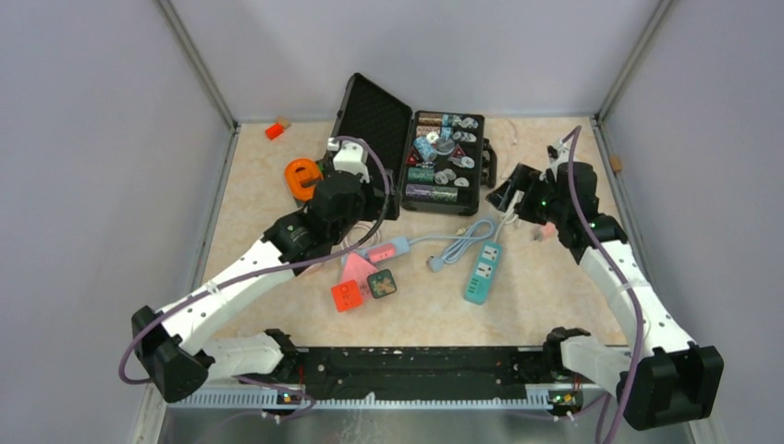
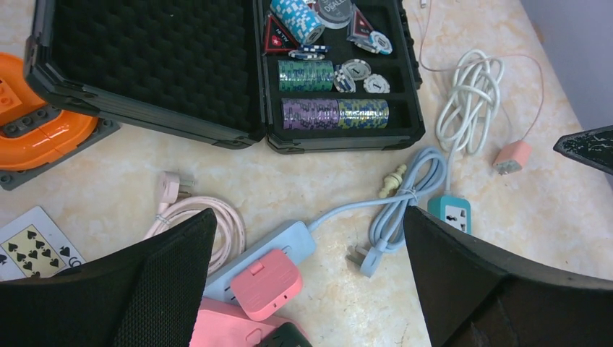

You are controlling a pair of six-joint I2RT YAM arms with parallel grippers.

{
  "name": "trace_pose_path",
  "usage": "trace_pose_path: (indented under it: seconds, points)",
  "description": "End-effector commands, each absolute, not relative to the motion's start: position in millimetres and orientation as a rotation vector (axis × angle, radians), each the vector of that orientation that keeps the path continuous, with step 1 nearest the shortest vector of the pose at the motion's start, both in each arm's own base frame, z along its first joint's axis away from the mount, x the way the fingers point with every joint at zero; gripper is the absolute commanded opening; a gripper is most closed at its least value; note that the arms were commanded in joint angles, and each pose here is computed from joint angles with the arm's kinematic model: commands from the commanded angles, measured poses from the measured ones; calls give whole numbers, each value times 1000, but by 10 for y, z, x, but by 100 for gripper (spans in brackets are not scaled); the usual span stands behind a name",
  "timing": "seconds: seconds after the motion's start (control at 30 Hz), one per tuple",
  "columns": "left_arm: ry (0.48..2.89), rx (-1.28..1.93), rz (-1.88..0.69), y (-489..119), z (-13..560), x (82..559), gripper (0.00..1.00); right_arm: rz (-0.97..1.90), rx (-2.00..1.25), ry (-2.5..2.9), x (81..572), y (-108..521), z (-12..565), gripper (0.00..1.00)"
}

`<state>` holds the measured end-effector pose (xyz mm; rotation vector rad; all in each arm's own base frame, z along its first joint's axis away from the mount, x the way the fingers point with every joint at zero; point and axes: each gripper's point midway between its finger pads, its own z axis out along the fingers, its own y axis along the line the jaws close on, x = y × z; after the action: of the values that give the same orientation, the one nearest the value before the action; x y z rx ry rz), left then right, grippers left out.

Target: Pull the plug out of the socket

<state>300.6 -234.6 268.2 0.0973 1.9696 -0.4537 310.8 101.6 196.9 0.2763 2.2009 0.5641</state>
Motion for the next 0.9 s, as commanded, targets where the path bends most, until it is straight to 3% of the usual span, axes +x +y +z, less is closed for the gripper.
trace_pose_path:
  seconds: [0.0, 0.37, 0.63, 0.87]
  points:
    - [1929, 85, -468, -2211, 2848, 2898, 99, 1040, 58, 1999, 2939, 1731, 2474, 84]
    - [1965, -9, -461, -1850, 2747, 2587, 99, 1034, 148, 2108, 2648, 2684, 2171, 83]
    - [2009, -92, -408, -1561, 2557, 2402, 99, 778, 27, 2271, 2445, 3261, 1761, 82]
    - [2007, -150, -394, -1390, 2464, 2291, 99, 782, 244, 2332, 2394, 3618, 1444, 76]
